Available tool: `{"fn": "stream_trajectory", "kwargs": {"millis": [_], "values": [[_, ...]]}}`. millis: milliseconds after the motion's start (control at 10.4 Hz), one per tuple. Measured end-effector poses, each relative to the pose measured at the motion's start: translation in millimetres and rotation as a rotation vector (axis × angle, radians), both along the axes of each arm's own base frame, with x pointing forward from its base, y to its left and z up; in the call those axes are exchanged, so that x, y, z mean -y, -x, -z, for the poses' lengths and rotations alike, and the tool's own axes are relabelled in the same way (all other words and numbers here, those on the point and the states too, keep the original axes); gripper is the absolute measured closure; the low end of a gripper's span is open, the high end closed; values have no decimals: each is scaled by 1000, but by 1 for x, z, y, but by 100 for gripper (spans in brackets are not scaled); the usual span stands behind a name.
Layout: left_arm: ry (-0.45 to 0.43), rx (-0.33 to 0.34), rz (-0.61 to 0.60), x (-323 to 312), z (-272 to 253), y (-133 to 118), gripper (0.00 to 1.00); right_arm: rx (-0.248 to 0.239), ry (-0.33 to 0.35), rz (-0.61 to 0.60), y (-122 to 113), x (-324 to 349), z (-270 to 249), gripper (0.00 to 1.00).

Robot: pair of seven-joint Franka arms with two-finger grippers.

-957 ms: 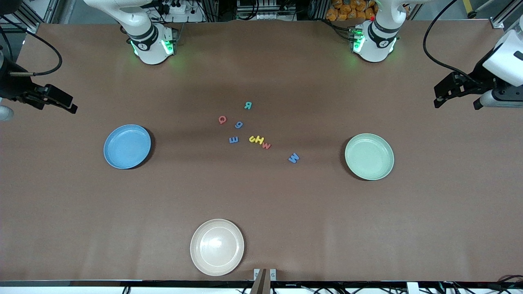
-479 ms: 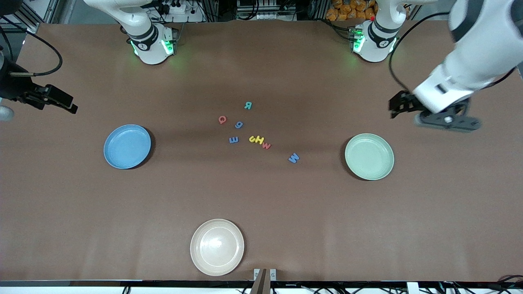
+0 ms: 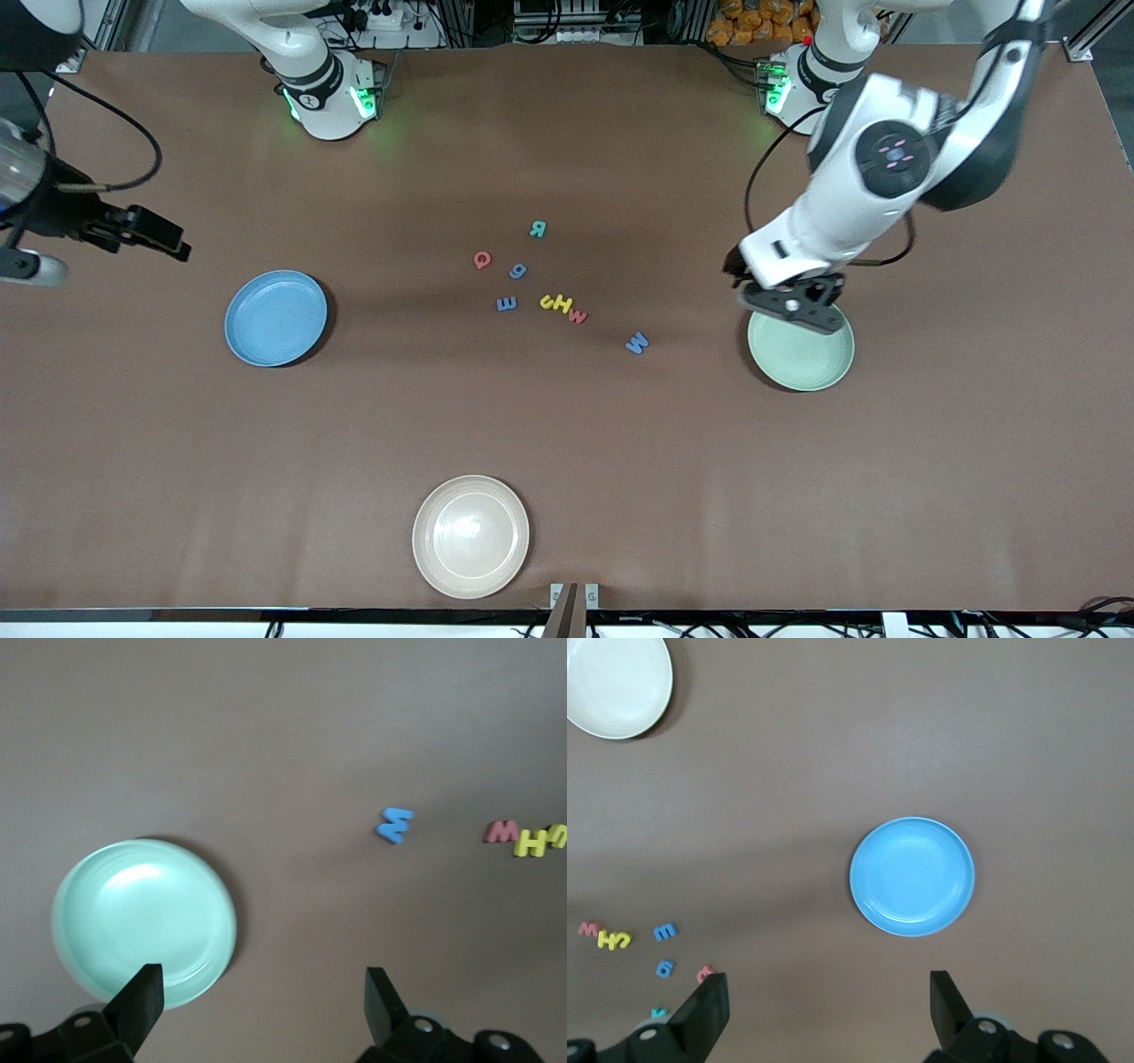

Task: Sort upper and lower case letters into plates
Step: 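Move both grippers from rest toward the foam letters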

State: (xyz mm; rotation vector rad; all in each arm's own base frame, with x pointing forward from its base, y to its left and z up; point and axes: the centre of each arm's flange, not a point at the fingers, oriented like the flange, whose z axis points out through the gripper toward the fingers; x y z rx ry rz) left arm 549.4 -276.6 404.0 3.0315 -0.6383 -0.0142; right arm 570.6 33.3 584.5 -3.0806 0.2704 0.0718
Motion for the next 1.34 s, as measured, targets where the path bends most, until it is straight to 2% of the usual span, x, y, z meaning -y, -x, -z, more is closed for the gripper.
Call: {"fn": "stream_trajectory", "kwargs": {"millis": [383, 670, 861, 1340], "values": [[70, 38, 105, 80, 106, 11, 0, -28, 13, 56, -29, -47, 59, 0], [35, 67, 178, 115, 168, 25, 0, -45, 18, 160, -36, -87, 86, 0], [-4, 86, 227, 116, 195, 22, 0, -57, 22, 183, -35, -115, 98, 0], [-30, 59, 231, 109, 224, 21, 0, -71, 23, 294, -36, -147, 136, 0]]}}
